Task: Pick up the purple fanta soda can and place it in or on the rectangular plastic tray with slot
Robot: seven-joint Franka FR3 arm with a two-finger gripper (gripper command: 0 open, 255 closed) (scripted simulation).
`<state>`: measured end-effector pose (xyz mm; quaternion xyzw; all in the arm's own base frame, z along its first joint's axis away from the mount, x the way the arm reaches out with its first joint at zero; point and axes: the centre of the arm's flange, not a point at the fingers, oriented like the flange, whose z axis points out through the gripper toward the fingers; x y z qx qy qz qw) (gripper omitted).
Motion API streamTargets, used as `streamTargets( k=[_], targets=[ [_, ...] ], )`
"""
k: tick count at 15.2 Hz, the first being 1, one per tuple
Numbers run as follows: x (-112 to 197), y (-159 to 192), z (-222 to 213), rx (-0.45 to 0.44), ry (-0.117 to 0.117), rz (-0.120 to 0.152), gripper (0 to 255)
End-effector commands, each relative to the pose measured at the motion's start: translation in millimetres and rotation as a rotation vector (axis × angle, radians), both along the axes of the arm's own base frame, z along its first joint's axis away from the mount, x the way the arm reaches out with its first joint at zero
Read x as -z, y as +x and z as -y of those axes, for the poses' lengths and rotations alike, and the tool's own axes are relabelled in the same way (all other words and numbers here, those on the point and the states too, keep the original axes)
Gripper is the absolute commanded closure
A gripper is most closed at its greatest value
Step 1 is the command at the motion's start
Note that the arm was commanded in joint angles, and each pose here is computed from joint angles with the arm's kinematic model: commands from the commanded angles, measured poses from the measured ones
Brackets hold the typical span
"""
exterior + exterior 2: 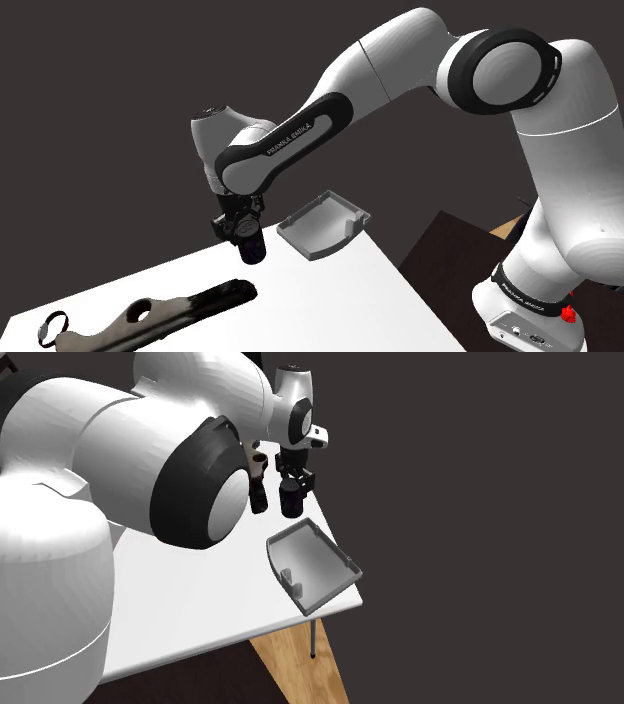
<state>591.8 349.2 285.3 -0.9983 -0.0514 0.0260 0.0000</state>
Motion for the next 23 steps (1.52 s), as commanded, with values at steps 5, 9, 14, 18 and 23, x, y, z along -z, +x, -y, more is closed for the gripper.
streamTargets(
  k=[5, 9, 14, 18, 23],
  targets=[
    [-9.5, -0.5, 0.0, -0.001, -0.001, -0.002, 255],
    [-30.6, -0.4, 0.0, -0.001, -0.001, -0.002, 255],
    [-57.0, -0.4, 0.0, -0.001, -0.001, -0.002, 255],
    [-78.1, -0.4, 0.0, -0.001, -0.001, -0.002, 255],
    [-104.5, -0.4, 0.0, -0.001, -0.001, -0.002, 255]
  ],
)
